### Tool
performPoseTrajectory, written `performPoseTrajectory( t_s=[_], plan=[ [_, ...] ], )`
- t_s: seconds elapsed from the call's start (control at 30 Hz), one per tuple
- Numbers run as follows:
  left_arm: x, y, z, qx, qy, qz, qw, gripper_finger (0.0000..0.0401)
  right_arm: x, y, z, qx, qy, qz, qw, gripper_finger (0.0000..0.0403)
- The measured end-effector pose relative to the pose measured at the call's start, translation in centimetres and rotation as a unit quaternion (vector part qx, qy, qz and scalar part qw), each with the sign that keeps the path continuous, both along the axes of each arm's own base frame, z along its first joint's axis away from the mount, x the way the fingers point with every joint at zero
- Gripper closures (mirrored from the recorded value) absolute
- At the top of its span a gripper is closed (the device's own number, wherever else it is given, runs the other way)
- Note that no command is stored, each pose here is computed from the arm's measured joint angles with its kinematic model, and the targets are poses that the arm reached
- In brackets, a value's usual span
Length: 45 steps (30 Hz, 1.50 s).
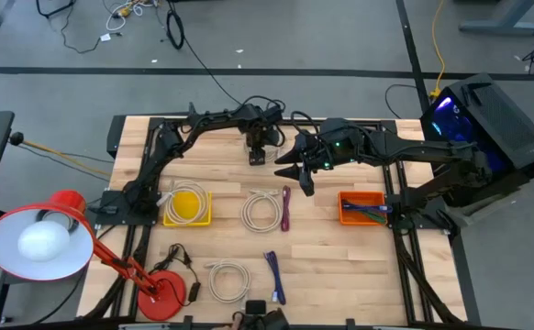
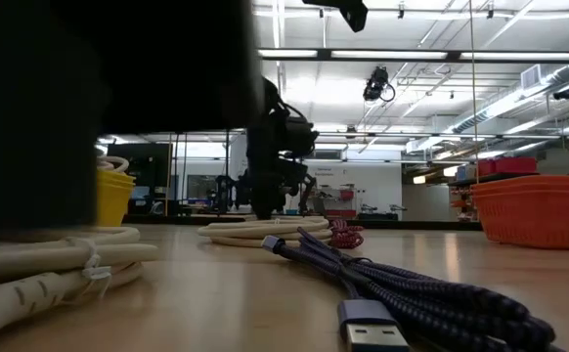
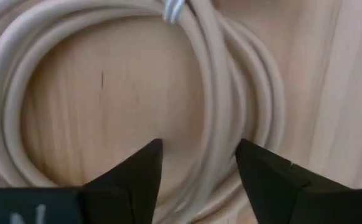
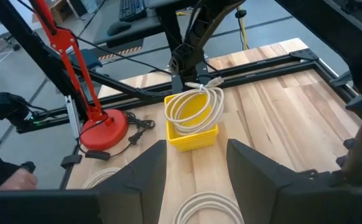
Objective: Pick & Place USB Port
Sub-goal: Put the light brown HDMI cable into the yellow bin
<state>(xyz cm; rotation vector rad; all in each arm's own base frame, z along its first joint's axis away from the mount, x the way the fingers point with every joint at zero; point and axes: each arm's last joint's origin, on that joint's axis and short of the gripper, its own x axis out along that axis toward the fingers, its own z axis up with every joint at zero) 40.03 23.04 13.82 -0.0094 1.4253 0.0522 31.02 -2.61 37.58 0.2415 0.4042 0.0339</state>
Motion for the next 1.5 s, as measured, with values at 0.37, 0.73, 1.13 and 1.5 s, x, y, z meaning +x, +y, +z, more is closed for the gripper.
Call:
performPoseTrajectory(
  t_s=[0.37, 0.73, 1.13, 1.5],
  plan=[
    [-0.2, -0.2, 0.3, 0.028, 0.026, 0.021, 0.999, 0.0384, 0.0, -0.2, 0.0, -0.022, 0.0, -0.007, 1.0, 0.0234],
    [-3.4, -2.1, 9.4, 0.039, 0.014, 0.074, 0.996, 0.0384, -0.4, -2.1, -0.3, -0.056, 0.017, -0.04, 0.997, 0.0234],
    [-12.4, -9.1, 24.1, 0.097, -0.076, 0.216, 0.968, 0.0384, -1.1, -4.6, -0.8, -0.078, 0.048, -0.061, 0.994, 0.0234],
    [-18.7, -18.7, 29.3, 0.088, -0.163, 0.315, 0.931, 0.0384, -1.3, -5.2, -0.9, -0.099, 0.056, -0.059, 0.992, 0.0234]
  ],
)
